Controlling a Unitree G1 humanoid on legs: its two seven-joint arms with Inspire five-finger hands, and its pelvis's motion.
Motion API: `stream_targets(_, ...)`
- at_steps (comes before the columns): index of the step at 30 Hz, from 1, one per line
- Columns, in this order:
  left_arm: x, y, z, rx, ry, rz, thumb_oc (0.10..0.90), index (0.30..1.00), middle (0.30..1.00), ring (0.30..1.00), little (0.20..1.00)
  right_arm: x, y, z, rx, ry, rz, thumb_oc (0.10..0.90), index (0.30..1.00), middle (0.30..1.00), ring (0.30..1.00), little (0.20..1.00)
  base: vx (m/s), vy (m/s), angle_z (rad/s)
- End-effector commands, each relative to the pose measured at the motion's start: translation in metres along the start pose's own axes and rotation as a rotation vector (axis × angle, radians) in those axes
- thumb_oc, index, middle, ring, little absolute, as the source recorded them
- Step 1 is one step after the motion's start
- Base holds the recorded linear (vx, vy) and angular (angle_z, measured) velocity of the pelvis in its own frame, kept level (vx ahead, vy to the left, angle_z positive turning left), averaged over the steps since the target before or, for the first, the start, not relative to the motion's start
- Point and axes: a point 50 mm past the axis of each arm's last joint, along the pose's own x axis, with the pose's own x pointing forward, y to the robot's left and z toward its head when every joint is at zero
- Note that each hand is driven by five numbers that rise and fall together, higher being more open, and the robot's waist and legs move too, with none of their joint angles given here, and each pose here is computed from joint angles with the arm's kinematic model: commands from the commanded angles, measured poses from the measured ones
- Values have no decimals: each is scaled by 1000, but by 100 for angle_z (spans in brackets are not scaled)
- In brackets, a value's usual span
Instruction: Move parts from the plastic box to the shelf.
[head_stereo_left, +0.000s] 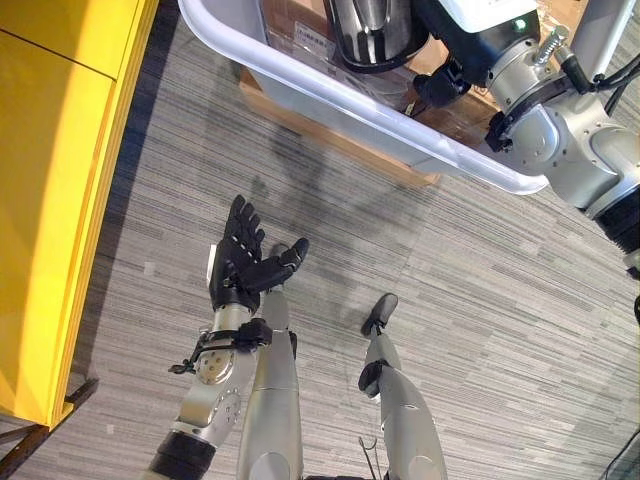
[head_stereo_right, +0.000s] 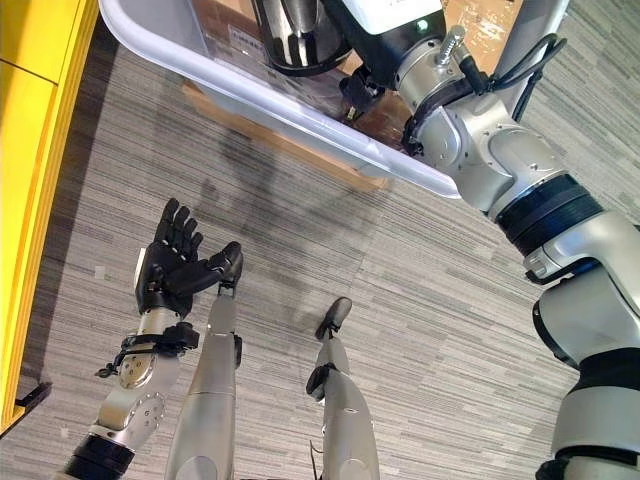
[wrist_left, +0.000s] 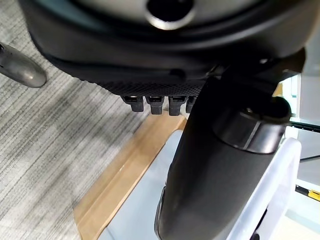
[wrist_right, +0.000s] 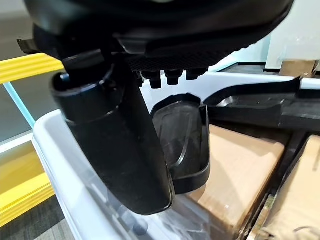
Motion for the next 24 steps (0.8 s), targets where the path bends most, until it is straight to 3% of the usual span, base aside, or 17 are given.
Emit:
stream_targets(1,0,-14,37,-24,-208,-82,900,1000,1000,1000,1000,18,-74,0,-60,-25,-282,900,1000,1000,1000,1000,0,0,0)
stream_targets(24,-1,-21,39,-39,-226,-83,900,1000,1000,1000,1000,28,-65,3,59,41,-365,900,1000,1000,1000,1000,3,2,2)
